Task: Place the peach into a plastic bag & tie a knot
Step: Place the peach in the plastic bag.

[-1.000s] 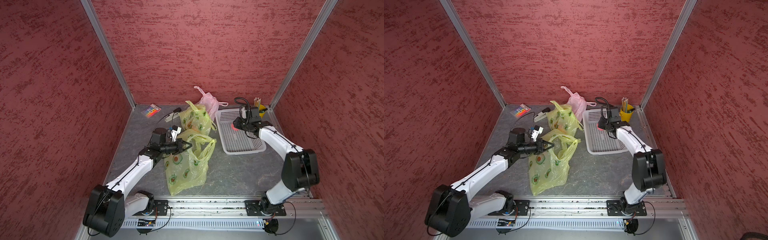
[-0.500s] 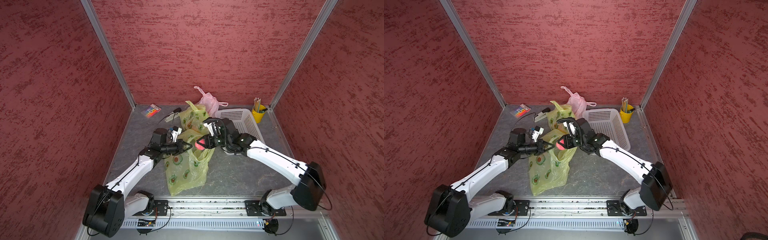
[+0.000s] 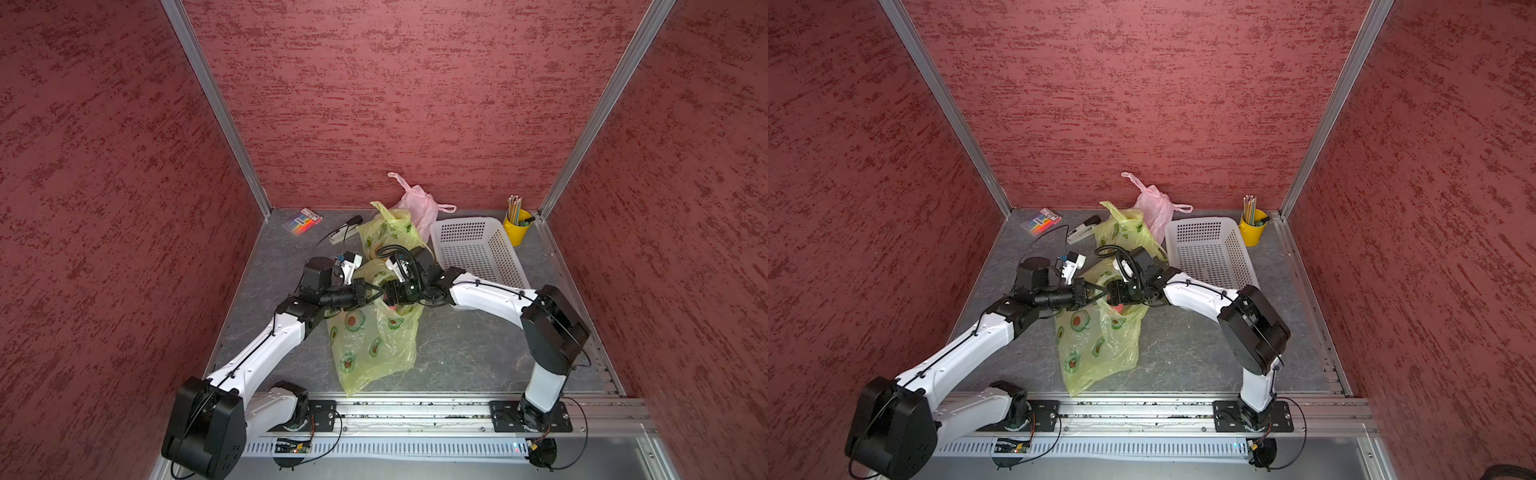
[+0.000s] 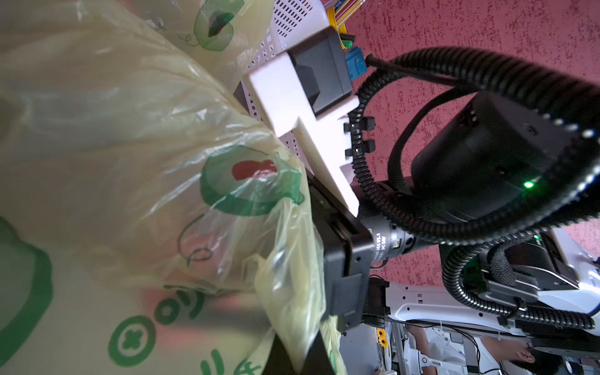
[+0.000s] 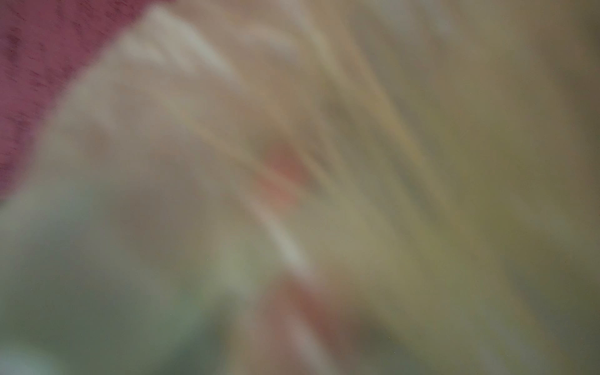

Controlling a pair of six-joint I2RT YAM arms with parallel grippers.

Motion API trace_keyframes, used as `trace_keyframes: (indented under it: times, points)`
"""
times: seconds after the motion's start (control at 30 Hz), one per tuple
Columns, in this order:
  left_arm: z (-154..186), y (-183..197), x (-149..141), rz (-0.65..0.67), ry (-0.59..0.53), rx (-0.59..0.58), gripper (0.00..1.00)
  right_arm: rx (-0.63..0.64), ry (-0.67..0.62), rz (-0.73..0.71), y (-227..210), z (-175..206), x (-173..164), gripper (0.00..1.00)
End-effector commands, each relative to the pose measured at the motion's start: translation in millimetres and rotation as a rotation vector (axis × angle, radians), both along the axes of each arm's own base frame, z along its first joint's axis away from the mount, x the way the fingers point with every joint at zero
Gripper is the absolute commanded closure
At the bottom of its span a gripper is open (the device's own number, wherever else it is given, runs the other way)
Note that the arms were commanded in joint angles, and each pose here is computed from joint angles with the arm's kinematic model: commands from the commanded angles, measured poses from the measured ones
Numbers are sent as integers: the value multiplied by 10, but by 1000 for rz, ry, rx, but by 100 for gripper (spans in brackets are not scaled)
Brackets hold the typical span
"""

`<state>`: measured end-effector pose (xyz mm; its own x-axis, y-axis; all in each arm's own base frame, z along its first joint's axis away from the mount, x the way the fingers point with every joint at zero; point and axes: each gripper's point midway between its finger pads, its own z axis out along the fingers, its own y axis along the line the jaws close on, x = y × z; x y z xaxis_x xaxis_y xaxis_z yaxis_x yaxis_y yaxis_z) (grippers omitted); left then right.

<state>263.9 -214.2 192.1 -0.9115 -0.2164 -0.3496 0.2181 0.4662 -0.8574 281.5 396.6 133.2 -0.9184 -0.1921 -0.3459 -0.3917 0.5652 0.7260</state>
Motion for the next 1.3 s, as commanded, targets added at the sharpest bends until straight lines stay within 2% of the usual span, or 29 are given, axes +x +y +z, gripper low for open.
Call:
trace_keyframes:
  times: [0.0, 0.13, 0.27, 0.33, 0.5, 0.6, 0.73, 0.8, 0.83, 0.93, 1.07, 1.2, 1.27]
  points:
    - [-14, 20, 43, 11, -26, -3, 100, 132, 50, 144, 171, 181, -261, 19]
    - [-8, 41, 50, 16, -25, -7, 100, 107, 56, 149, 134, 109, -279, 16]
    - [-28, 55, 45, 19, -18, -1, 100, 65, 20, 107, 89, 132, -189, 19]
    - [-36, 65, 48, 22, -17, 4, 100, 14, -23, 70, 26, 178, -107, 26]
    - [-98, 86, 34, 25, -6, 20, 100, -190, -210, -116, -416, 495, 223, 32]
    - [-133, 102, 32, 28, -2, 27, 100, -285, -305, -231, -760, 750, 323, 30]
    - [-176, 101, 26, 22, 7, 29, 100, -339, -400, -339, -1116, 1083, 337, 20]
    - [-191, 98, 27, 21, 9, 27, 100, -366, -418, -383, -1268, 1115, 367, 19]
    - [-207, 100, 27, 21, 12, 27, 100, -351, -437, -406, -1357, 1206, 358, 18]
    - [-208, 93, 26, 18, 11, 22, 100, -339, -412, -417, -1448, 1094, 388, 19]
    - [-215, 88, 24, 16, 13, 22, 100, -311, -378, -361, -1335, 883, 372, 23]
    - [-250, 86, 25, 15, 22, 24, 100, -204, -303, -357, -1225, 726, 416, 23]
    - [-273, 88, 24, 16, 25, 24, 100, -172, -247, -404, -1221, 567, 497, 17]
